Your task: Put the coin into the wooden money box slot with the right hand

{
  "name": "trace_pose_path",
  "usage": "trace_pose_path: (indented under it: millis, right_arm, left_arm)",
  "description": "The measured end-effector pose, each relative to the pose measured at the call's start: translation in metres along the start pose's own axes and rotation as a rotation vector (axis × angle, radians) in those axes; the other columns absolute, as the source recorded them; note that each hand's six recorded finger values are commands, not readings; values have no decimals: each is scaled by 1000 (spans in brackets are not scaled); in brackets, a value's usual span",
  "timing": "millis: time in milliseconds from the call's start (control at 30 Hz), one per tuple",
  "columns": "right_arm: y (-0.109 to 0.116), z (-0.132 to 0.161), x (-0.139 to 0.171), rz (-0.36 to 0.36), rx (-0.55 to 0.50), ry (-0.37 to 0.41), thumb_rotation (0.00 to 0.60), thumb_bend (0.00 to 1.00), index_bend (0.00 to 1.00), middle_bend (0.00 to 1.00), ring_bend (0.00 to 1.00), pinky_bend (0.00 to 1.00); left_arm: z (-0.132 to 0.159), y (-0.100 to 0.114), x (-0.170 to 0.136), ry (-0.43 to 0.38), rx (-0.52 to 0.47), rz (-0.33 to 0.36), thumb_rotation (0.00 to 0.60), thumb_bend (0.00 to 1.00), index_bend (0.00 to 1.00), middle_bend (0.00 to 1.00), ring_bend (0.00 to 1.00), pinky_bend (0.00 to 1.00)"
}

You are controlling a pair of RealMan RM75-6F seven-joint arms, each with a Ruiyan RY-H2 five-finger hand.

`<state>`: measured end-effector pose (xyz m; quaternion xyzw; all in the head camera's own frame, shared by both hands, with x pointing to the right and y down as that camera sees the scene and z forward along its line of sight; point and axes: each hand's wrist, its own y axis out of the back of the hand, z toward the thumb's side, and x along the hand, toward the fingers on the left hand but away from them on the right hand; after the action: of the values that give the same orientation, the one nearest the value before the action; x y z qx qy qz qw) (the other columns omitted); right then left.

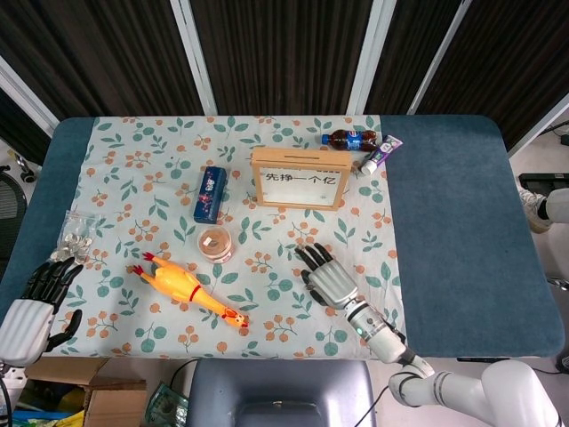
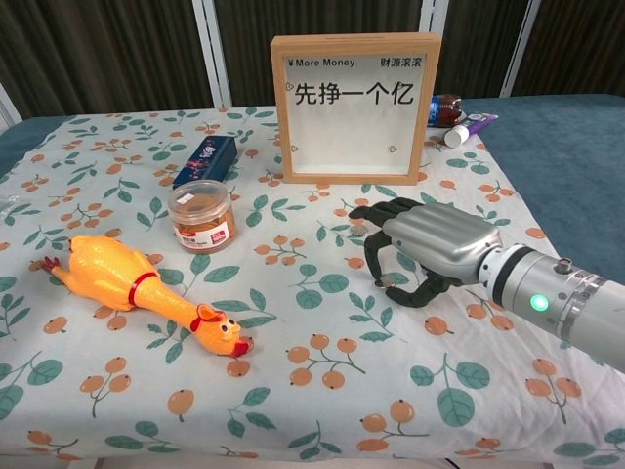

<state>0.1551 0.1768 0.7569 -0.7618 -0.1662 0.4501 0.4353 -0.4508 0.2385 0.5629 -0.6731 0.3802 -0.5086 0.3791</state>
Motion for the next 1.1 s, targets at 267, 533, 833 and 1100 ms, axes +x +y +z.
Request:
trace_pose_path:
  millis: [267, 533, 833, 1100]
  right_arm:
    - [0, 3, -4, 2, -2, 0, 600, 503, 640, 160, 0, 0]
    - [1, 7, -6, -12, -6, 3, 600, 520, 661, 181, 0, 0]
    - [3, 8, -9, -33, -13, 5, 600, 547, 691, 207, 0, 0]
    - [4, 6, -9, -39, -8, 1, 600, 556, 705, 216, 0, 0]
  left_arm:
    - [-1, 2, -1, -4, -7, 11, 600, 483, 0, 0, 0, 36]
    - [-1, 5, -2, -11, -17, 22, 600, 480, 0, 0, 0, 36]
    - [-1, 5, -3, -18, -23, 27, 600, 479, 0, 0, 0, 37]
    - [-2, 5, -2, -15, -24, 28, 600, 479, 0, 0, 0, 36]
